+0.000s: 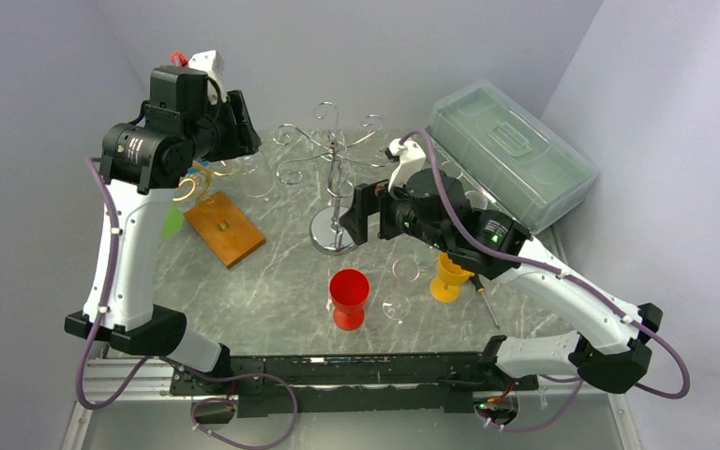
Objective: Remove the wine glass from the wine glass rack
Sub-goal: Place the wine glass at the center of the board.
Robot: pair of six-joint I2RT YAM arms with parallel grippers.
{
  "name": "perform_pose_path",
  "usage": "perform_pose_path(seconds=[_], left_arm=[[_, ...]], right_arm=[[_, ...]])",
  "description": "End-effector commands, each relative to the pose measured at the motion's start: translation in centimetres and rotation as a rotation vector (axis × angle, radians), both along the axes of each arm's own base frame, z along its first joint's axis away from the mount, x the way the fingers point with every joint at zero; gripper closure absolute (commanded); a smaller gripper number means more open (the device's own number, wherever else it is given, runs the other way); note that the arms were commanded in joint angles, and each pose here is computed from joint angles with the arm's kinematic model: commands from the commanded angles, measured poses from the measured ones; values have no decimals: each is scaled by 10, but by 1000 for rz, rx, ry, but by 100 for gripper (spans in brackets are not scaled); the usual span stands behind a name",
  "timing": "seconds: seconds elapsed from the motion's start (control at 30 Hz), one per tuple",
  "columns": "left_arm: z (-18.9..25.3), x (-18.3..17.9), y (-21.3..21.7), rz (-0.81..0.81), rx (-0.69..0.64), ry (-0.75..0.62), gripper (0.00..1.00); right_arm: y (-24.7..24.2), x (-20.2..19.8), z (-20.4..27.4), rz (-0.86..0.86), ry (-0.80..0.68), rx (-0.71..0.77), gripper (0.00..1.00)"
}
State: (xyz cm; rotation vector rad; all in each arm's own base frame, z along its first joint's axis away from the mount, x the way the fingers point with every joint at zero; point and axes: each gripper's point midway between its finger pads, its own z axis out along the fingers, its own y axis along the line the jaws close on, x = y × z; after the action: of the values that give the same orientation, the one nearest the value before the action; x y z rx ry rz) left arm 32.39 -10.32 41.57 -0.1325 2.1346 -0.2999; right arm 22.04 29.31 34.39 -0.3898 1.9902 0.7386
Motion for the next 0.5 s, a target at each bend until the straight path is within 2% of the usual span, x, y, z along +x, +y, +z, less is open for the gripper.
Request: perform_pose_path(seconds=[0.0, 0.47], left_arm=[[19, -16, -7, -28, -68, -51, 77], [-8, -54, -15, -83, -102, 47, 79]], right_arm=[[9, 2, 32, -24, -126, 47, 1], [66, -30, 24, 90, -177, 60, 1]])
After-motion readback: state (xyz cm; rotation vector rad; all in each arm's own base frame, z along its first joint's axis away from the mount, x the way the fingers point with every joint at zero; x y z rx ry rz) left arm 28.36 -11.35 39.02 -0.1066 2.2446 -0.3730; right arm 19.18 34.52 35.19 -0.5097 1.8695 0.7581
